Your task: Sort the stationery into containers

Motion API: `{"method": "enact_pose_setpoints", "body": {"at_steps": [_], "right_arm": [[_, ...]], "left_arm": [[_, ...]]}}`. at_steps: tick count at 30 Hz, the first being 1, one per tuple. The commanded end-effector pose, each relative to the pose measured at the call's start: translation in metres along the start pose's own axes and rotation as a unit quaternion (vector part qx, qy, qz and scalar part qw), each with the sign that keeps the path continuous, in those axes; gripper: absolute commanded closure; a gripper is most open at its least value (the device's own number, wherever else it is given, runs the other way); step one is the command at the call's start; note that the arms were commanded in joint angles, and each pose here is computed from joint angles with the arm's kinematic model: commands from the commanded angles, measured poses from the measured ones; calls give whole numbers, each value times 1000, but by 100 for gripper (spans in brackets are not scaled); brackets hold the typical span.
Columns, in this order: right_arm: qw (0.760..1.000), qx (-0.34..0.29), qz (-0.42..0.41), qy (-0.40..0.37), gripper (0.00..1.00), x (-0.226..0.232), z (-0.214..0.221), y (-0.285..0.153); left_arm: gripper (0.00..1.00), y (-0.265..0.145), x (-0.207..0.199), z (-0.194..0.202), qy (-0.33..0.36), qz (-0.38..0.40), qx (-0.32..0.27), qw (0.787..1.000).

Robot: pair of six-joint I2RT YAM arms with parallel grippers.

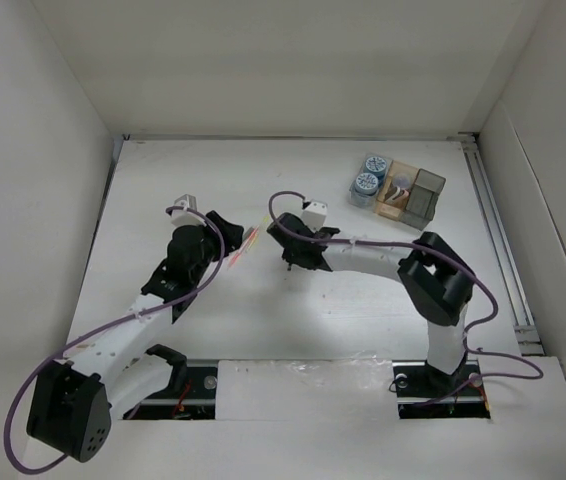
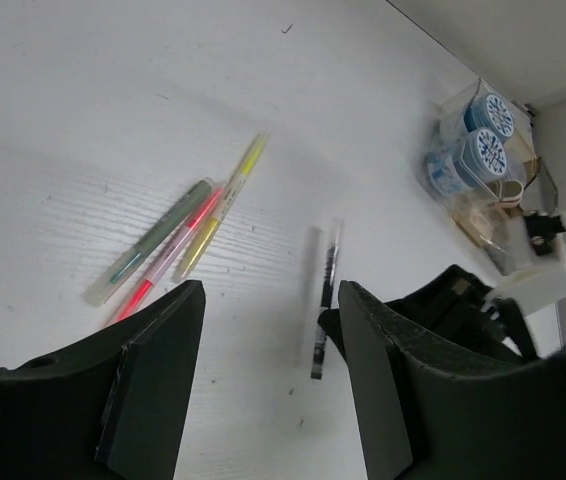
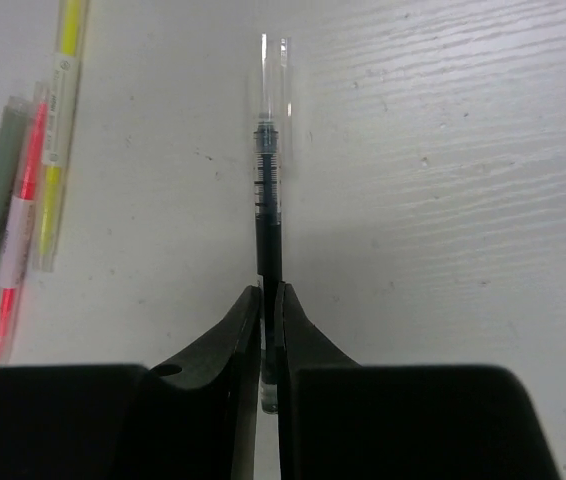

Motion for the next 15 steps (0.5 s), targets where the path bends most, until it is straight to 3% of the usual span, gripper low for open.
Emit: {"method": "enact_pose_setpoints", "body": {"at_steps": [1,7,15], "right_arm": [[997,-49,-19,54,100,-7,-48,-19],[989,-105,1,106,100,-77,-113,-48],[953,-171,125,215,100,-239,-190,-58]], "left_arm": [[47,4,-8,-3,4,16,-1,1000],[47,7,-13,0,4,28,10,1000],[50,9,-16,5,4,38,22,999]]}}
Point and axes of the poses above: each gripper's point midway between its finger pads, its own y axis out along the fingers, its own x axis along the line the jaws close on, z = x × y, the point moved 2 cm from there along -y, back along the fingers, and after that the axes turned 8 degrees about -y, right-handed, at the moved point
